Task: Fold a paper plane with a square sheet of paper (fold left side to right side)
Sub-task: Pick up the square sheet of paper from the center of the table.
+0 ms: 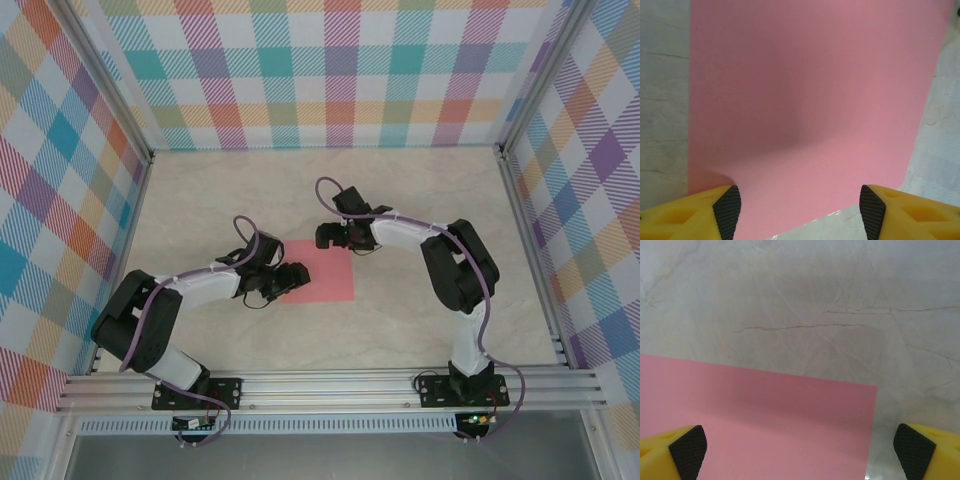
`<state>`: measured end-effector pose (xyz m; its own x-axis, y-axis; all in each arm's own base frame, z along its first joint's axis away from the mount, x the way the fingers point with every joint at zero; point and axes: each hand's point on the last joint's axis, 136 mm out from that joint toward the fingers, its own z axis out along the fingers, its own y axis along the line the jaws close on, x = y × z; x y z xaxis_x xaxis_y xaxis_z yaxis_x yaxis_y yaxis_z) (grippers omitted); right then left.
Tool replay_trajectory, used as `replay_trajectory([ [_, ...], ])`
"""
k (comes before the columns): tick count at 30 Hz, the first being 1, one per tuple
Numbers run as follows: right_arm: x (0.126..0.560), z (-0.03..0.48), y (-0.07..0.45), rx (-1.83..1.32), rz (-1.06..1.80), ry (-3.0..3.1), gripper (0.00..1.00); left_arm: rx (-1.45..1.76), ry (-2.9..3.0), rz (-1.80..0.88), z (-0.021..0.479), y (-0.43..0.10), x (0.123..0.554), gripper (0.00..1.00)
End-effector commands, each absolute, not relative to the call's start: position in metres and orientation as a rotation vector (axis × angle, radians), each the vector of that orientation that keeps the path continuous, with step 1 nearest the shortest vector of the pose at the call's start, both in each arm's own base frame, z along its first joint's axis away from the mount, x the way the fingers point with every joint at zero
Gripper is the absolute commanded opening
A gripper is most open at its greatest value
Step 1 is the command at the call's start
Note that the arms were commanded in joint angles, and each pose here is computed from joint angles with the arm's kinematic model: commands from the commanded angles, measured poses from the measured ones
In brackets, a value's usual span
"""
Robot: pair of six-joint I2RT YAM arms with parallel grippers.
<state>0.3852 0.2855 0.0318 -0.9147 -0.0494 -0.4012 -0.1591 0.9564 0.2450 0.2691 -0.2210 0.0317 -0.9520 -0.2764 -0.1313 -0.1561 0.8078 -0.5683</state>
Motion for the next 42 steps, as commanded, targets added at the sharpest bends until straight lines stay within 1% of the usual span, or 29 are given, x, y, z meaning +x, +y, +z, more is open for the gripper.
replay_trajectory([
  [1,0.365,0.016,0.287,-0.202,0.298,2.791,1.00,-0.353,2.850,-0.771,0.013,-0.211,0.263,0.63],
  [6,0.338,0.012,0.303,-0.237,0.375,2.833,0.99,-0.353,2.876,-0.706,0.005,-0.205,0.261,0.59],
  [10,0.316,0.015,0.321,-0.293,0.464,2.860,0.93,-0.352,2.889,-0.690,0.001,-0.204,0.261,0.57],
  [13,0.308,0.019,0.324,-0.304,0.490,2.862,0.89,-0.353,2.891,-0.680,0.000,-0.203,0.261,0.56],
  [17,0.305,0.027,0.324,-0.326,0.511,2.851,0.81,-0.344,2.885,-0.676,0.003,-0.203,0.262,0.56],
  [20,0.302,0.037,0.328,-0.355,0.558,2.837,0.70,-0.325,2.863,-0.698,0.010,-0.205,0.264,0.56],
  [21,0.301,0.040,0.328,-0.358,0.576,2.832,0.66,-0.314,2.853,-0.708,0.015,-0.206,0.265,0.57],
  [23,0.299,0.049,0.330,-0.361,0.642,2.814,0.55,-0.283,2.828,-0.720,0.027,-0.207,0.268,0.62],
  [26,0.297,0.066,0.334,-0.357,0.764,2.777,0.43,-0.252,2.777,-0.768,0.051,-0.205,0.275,0.69],
  [28,0.296,0.079,0.334,-0.347,0.837,2.741,0.38,-0.267,2.736,-0.813,0.068,-0.198,0.282,0.73],
  [32,0.297,0.113,0.328,-0.324,1.039,2.634,0.32,-0.308,2.624,-0.923,0.104,-0.178,0.295,0.78],
  [35,0.296,0.138,0.320,-0.311,1.205,2.548,0.32,-0.323,2.563,-0.996,0.126,-0.164,0.297,0.83],
  [39,0.290,0.178,0.302,-0.344,1.357,2.412,0.32,-0.257,2.389,-1.144,0.170,-0.161,0.305,0.89],
  [42,0.282,0.217,0.285,-0.386,1.429,2.295,0.32,-0.143,2.237,-1.262,0.214,-0.170,0.304,0.93],
])
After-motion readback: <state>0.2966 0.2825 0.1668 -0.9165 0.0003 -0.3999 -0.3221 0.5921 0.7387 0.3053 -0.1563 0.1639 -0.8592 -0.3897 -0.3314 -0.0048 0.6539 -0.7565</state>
